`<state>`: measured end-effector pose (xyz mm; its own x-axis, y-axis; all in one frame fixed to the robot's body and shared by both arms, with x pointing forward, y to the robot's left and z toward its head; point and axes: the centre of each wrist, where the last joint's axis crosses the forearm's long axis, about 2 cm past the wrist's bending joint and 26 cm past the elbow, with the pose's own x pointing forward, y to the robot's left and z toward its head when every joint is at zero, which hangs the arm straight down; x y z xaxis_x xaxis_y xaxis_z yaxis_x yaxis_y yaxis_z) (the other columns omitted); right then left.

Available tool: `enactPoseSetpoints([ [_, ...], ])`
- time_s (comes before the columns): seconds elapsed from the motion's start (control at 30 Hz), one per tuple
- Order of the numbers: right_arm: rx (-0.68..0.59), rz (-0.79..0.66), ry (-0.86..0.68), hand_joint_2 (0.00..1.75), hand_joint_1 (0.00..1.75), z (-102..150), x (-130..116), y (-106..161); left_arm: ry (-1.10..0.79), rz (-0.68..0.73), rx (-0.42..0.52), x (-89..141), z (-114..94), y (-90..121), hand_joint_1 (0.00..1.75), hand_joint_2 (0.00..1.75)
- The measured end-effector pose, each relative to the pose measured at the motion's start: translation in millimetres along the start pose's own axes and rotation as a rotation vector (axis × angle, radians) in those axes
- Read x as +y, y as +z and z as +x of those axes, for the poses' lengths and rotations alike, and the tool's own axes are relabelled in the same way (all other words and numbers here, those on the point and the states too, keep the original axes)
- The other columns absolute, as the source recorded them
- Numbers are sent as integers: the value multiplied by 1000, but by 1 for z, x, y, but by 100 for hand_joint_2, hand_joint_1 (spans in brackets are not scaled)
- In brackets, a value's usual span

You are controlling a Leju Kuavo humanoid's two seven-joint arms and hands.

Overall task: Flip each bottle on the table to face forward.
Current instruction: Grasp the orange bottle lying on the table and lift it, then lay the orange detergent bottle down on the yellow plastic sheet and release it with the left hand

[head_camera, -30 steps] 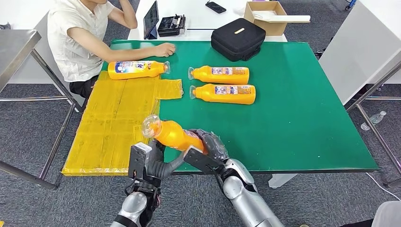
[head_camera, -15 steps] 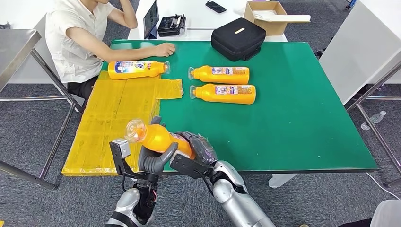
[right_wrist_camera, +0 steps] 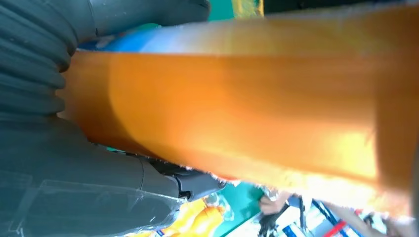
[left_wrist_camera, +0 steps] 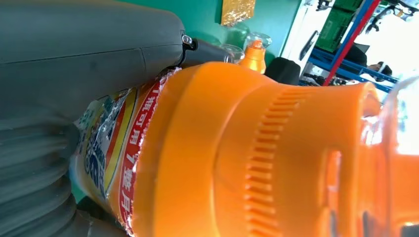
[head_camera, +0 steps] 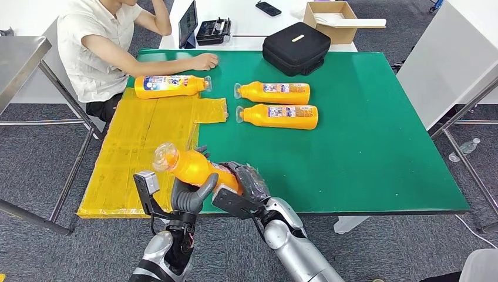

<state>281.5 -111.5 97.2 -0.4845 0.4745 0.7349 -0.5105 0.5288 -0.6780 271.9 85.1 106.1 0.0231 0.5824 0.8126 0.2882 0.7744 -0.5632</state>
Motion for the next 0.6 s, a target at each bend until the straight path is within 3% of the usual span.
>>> enactPoseSetpoints([
  [0.27, -16, -9, -45, 175, 154, -4, -1, 0, 6, 1, -18, 1, 0, -5, 175, 175],
  [0.4, -1, -8, -59, 175, 0, -8, 1, 4, -49, 11, -20, 4, -2, -8, 175, 175],
  [0.6, 62, -74, -88, 175, 0, -16, -1, 12, -204, 57, -51, 12, 4, -12, 175, 175],
])
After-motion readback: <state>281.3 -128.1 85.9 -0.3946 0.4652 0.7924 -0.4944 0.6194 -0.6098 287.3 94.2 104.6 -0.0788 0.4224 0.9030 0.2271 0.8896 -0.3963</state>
